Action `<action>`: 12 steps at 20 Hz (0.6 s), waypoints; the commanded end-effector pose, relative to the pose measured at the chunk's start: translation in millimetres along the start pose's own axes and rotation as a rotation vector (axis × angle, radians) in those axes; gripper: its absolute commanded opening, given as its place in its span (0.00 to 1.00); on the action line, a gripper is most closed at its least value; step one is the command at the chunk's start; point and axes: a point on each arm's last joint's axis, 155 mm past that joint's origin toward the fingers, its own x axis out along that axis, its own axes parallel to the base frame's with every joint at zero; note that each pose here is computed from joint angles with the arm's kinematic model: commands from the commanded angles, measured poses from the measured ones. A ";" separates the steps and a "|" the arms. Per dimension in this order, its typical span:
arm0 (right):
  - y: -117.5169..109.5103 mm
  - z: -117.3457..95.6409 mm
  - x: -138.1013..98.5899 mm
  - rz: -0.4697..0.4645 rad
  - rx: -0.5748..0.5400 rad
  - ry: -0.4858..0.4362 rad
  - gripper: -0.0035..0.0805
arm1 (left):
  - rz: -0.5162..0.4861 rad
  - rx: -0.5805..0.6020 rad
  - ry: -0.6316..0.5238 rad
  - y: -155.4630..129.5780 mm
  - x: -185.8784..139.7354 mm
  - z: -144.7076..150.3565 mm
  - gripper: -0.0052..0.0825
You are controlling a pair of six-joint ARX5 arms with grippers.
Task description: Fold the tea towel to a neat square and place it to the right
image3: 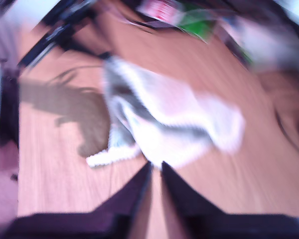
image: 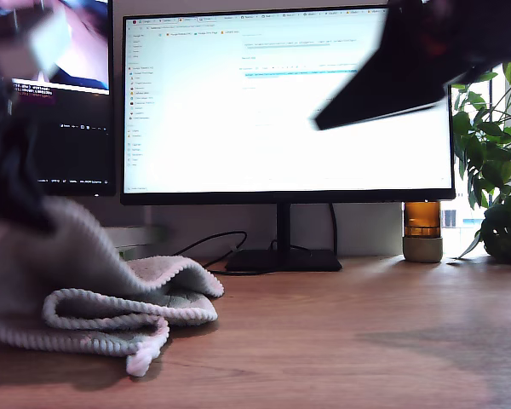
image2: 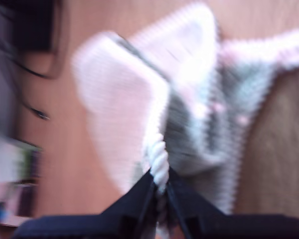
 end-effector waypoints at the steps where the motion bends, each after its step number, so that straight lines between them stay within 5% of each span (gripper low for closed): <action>1: 1.4 4.9 12.2 0.006 -0.106 -0.025 0.24 | 0.003 0.002 -0.020 2.6 -5.3 4.8 0.03; 8: -4.5 -12.0 69.4 -0.011 -0.323 -0.002 0.34 | 0.046 -0.009 -0.055 17.9 -22.9 14.5 0.03; 12: -31.7 -15.5 107.0 -0.062 -0.376 0.030 0.36 | 0.079 -0.012 -0.079 31.1 -31.9 22.9 0.03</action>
